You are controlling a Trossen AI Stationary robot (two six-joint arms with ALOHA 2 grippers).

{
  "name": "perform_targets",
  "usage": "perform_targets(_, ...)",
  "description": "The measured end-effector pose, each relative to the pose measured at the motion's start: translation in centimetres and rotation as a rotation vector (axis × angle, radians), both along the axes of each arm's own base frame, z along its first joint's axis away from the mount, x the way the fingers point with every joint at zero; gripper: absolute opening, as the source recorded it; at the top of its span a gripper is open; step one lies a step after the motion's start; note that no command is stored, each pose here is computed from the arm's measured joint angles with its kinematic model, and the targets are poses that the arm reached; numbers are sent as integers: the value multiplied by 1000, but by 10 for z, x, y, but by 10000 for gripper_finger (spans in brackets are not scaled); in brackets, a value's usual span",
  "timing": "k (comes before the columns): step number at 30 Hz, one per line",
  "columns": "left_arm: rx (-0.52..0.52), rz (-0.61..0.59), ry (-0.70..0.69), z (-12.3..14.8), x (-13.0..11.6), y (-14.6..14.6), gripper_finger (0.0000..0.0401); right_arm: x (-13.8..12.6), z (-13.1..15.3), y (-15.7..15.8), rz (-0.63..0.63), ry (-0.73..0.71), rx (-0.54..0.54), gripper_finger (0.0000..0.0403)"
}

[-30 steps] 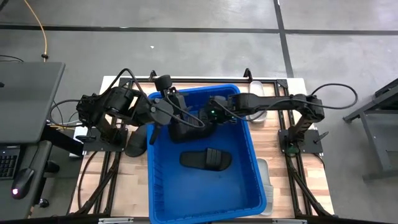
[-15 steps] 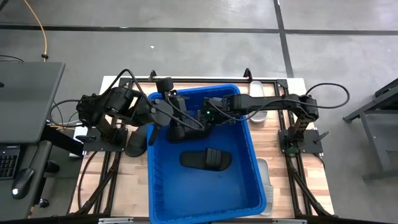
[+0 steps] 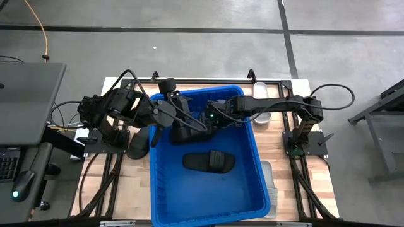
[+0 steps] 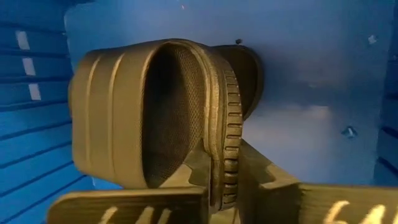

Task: Pick and place slides into bin
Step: Put the bottom black slide in the bin

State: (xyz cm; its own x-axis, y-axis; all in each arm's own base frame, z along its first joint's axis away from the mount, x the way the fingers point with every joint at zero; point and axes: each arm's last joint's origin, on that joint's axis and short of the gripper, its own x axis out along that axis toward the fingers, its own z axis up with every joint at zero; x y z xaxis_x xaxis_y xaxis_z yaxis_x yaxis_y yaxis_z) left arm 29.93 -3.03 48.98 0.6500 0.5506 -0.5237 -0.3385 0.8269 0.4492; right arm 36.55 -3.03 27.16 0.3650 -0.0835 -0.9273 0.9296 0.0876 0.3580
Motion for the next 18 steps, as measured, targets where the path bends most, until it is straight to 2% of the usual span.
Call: perform_targets(18, -2, -6, 26, -2, -2, 0, 191, 15, -35, -4, 70, 95, 69, 5)
